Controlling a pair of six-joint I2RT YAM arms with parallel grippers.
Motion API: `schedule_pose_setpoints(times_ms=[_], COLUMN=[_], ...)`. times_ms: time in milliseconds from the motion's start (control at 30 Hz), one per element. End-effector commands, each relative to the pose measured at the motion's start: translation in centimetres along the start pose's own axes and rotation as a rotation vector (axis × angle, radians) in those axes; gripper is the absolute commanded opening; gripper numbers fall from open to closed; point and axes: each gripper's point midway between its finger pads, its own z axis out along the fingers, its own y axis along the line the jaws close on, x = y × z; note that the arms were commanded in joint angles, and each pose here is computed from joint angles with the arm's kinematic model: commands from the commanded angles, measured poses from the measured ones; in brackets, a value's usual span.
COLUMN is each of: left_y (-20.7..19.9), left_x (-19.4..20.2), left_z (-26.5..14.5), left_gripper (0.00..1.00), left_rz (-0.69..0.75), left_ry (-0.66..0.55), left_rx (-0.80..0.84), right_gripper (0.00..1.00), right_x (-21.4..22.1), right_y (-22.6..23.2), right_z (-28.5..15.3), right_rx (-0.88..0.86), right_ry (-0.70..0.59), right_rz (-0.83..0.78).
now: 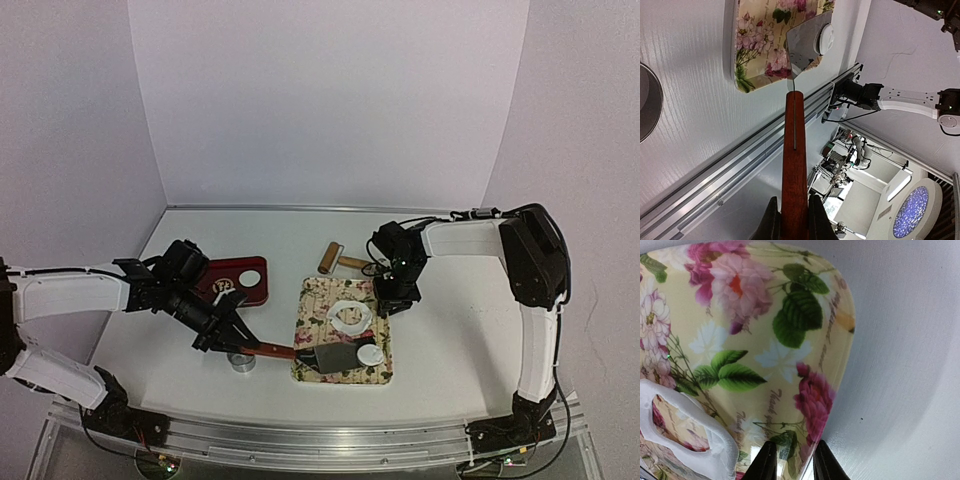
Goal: Roll out the dumpling wrappers from the dough
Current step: Scoop the dumpling wrapper from the work surface.
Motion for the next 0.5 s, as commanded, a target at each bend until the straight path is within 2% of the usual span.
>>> schedule_pose_setpoints(times_ms=[0,467], left_y=[-3.7,-2.7], left_x=[0.3,0.5], left_z=[-1.7,-5.4], left_gripper=[0.00,0.00], left_rz=[0.107,0.010], left_ry=[-0.030,-0.163], left_rx=[0.142,0.135], right_gripper=[0.00,0.00], right_x=[1.3,0.9], right_y=[-0.2,0.1], right_z=[1.0,0.8], right_rx=[-0.002,-0.009], right_ry=[0.051,0.043], right_rz=[0.005,-0.003])
